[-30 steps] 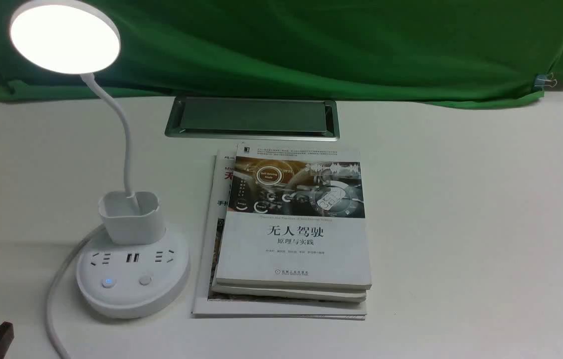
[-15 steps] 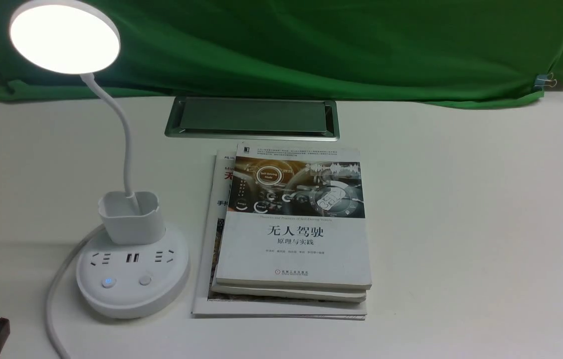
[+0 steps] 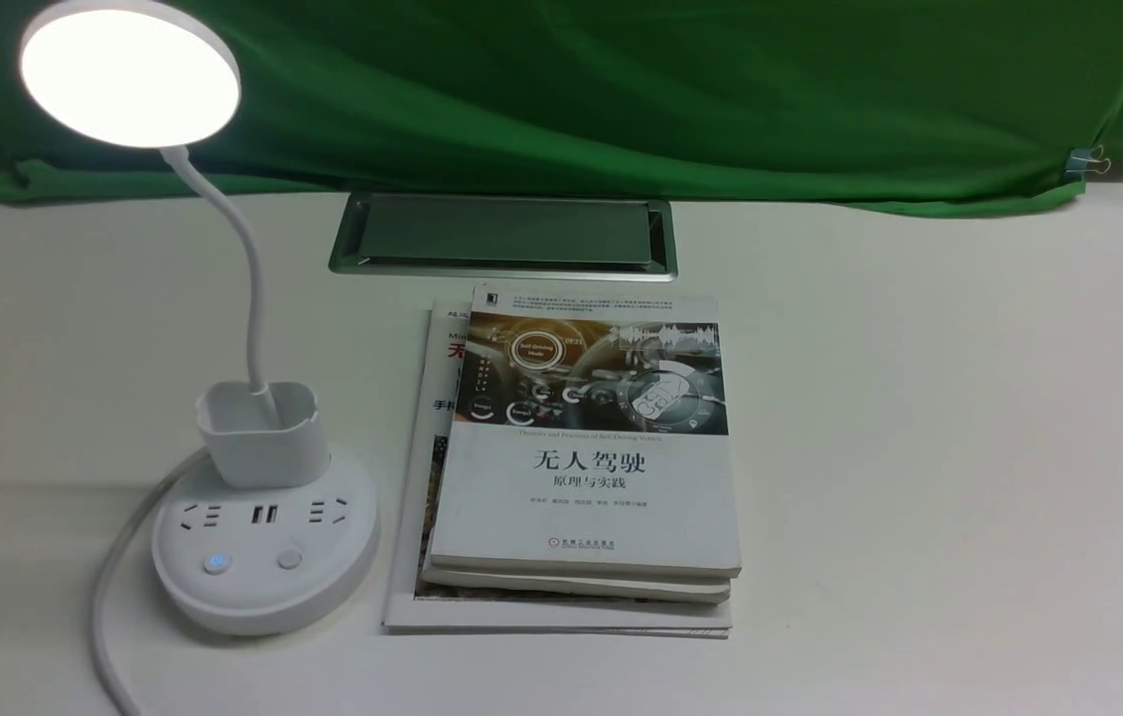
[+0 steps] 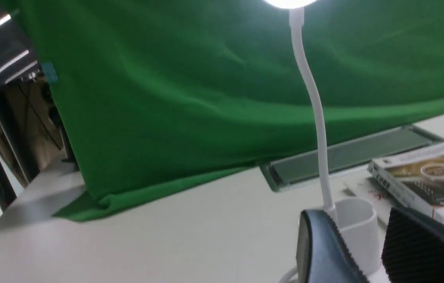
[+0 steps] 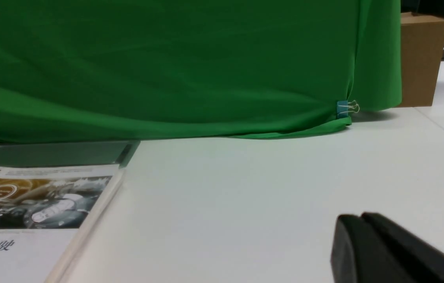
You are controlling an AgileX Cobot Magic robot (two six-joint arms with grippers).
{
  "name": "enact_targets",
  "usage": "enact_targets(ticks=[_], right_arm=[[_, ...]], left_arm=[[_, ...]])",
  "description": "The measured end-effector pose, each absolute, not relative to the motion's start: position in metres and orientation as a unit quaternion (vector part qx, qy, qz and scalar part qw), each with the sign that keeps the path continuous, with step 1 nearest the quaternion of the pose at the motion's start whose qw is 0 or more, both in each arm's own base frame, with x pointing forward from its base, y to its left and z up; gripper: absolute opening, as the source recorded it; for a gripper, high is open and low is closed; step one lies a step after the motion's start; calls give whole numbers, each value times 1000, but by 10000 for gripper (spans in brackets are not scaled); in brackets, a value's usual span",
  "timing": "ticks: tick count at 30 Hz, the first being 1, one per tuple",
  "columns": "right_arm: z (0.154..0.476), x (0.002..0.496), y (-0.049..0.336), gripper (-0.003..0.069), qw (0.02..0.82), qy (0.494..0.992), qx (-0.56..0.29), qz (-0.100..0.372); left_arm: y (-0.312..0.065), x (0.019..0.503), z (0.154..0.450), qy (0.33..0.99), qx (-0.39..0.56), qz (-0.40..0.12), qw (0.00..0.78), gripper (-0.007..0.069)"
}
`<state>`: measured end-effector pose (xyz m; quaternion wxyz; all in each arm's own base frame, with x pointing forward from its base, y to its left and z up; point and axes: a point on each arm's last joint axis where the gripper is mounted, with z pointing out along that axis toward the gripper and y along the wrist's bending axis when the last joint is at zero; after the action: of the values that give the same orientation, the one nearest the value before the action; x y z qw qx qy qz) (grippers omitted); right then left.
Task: Turn off the desk lamp on the white desktop by hand.
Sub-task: 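Press the power button on the round power strip under the lamp with the left gripper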
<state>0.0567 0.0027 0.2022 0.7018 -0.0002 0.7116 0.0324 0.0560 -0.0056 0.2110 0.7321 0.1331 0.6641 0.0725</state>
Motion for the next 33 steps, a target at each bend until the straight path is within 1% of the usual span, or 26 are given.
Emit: enact_targets(ticks=[2, 3, 6, 8, 10, 11, 13, 15, 16, 17, 18, 19, 20, 21, 24, 27, 30, 33], right_arm=[[202, 57, 3, 35, 702, 712, 0, 32], [202, 57, 3, 35, 702, 712, 0, 32], [202, 57, 3, 35, 702, 712, 0, 32], [202, 57, 3, 35, 701, 712, 0, 32], [202, 57, 3, 35, 701, 712, 0, 32], [202, 57, 3, 35, 701, 712, 0, 32], [202, 57, 3, 35, 701, 712, 0, 32], [202, 57, 3, 35, 701, 712, 0, 32], [202, 57, 3, 35, 701, 712, 0, 32], [202, 57, 3, 35, 701, 712, 0, 32], [202, 57, 3, 35, 701, 712, 0, 32], [202, 57, 3, 35, 701, 712, 0, 32], [202, 57, 3, 35, 701, 712, 0, 32], [202, 57, 3, 35, 701, 712, 0, 32], [202, 57, 3, 35, 701, 712, 0, 32], [202, 57, 3, 35, 701, 712, 0, 32], [202, 57, 3, 35, 701, 712, 0, 32], [202, 57, 3, 35, 701, 712, 0, 32]], left_arm=[[-6, 56, 213, 654, 139, 81, 740, 227], [-6, 55, 216, 642, 133, 77, 751, 227], [-4, 52, 230, 591, 46, -11, 805, 232], [-3, 49, 241, 543, 3, -59, 838, 235], [-2, 44, 250, 495, -12, -80, 865, 236], [-2, 44, 255, 486, -14, -87, 869, 236], [-3, 45, 269, 490, -10, -92, 867, 236], [-5, 48, 296, 507, -4, -95, 857, 236], [-5, 50, 301, 516, -4, -96, 851, 236], [-6, 55, 323, 544, -12, -105, 832, 236], [-6, 60, 326, 566, -15, -106, 817, 236], [-7, 70, 340, 612, -27, -114, 782, 237], [-7, 76, 348, 636, -33, -115, 762, 237], [-8, 85, 352, 671, -38, -113, 732, 237], [-10, 113, 352, 750, -36, -90, 654, 237], [-13, 144, 344, 790, -17, -64, 609, 237], [-15, 163, 334, 810, -21, -67, 582, 237], [-19, 188, 309, 854, -40, -78, 513, 237]])
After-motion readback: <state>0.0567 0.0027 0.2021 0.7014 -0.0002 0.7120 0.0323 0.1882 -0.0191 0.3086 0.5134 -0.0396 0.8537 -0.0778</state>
